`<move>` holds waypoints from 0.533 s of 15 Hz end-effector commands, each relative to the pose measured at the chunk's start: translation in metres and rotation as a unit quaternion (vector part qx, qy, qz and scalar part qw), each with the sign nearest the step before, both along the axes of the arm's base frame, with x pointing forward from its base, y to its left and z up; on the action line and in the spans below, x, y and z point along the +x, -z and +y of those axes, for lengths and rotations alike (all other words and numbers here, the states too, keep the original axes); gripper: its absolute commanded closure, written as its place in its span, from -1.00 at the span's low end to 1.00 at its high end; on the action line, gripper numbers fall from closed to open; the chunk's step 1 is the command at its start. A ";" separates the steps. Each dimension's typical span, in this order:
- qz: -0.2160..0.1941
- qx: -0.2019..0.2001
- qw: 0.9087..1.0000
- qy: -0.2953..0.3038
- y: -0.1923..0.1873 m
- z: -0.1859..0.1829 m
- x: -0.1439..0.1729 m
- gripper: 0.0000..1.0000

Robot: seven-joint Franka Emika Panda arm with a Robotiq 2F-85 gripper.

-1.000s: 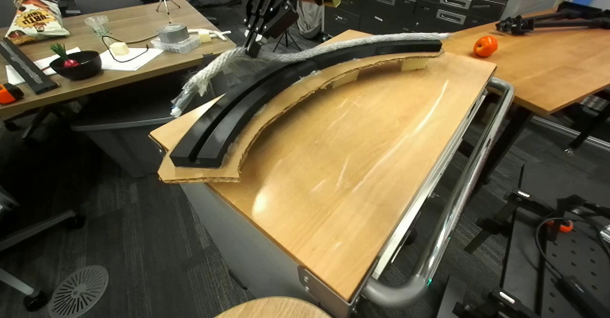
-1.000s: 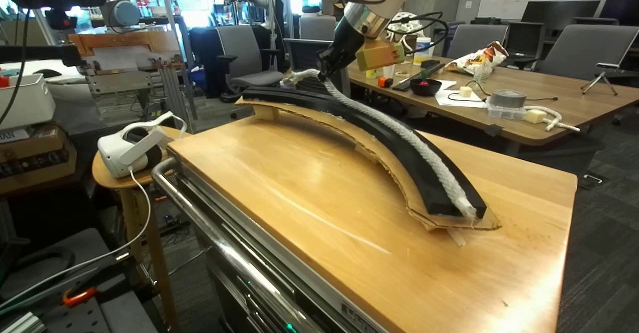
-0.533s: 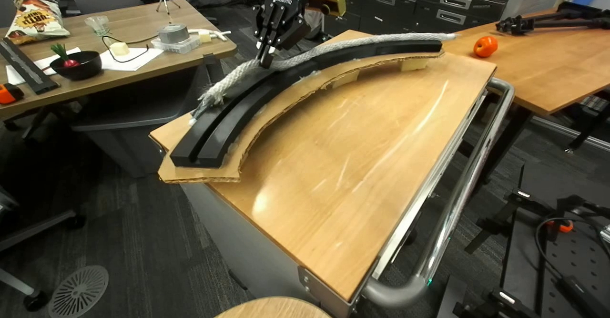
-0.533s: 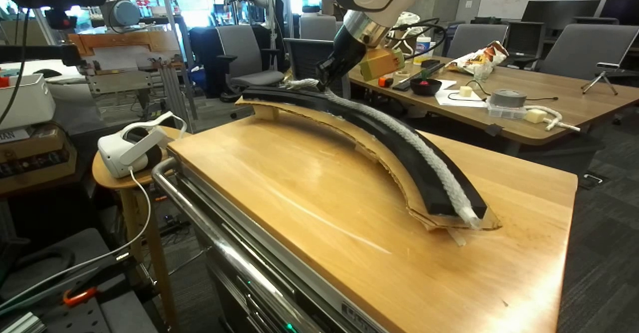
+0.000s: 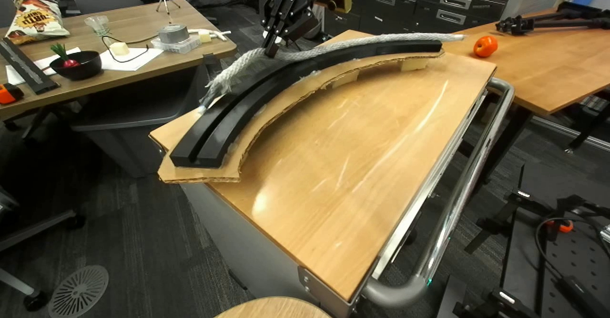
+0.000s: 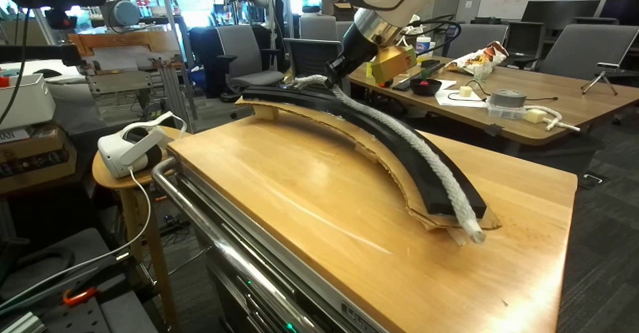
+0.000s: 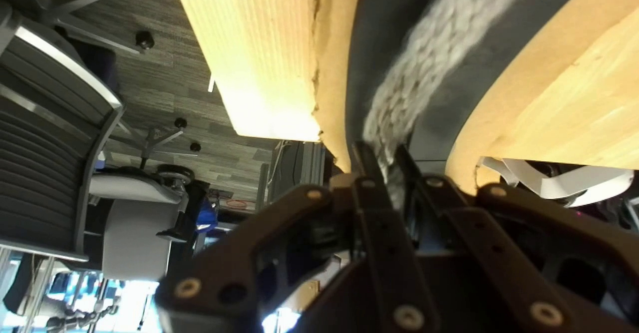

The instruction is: Lay the rope on the black board

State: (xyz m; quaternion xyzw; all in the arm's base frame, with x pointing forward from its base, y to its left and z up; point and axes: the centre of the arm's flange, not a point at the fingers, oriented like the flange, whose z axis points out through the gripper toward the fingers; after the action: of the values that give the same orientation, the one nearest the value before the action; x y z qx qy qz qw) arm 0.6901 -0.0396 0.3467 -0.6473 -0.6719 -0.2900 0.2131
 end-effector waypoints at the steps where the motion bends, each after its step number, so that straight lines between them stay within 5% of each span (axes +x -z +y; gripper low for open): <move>1: -0.023 0.039 0.999 -0.002 -0.010 -0.004 -0.008 0.95; 5: -0.024 0.049 0.998 -0.015 -0.008 -0.002 -0.004 0.95; 8: 0.004 0.012 0.999 -0.049 -0.001 -0.006 -0.006 0.95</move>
State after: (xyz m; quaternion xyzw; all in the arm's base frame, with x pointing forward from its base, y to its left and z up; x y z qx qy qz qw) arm 0.6861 -0.0433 0.3454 -0.6245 -0.6767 -0.3118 0.2344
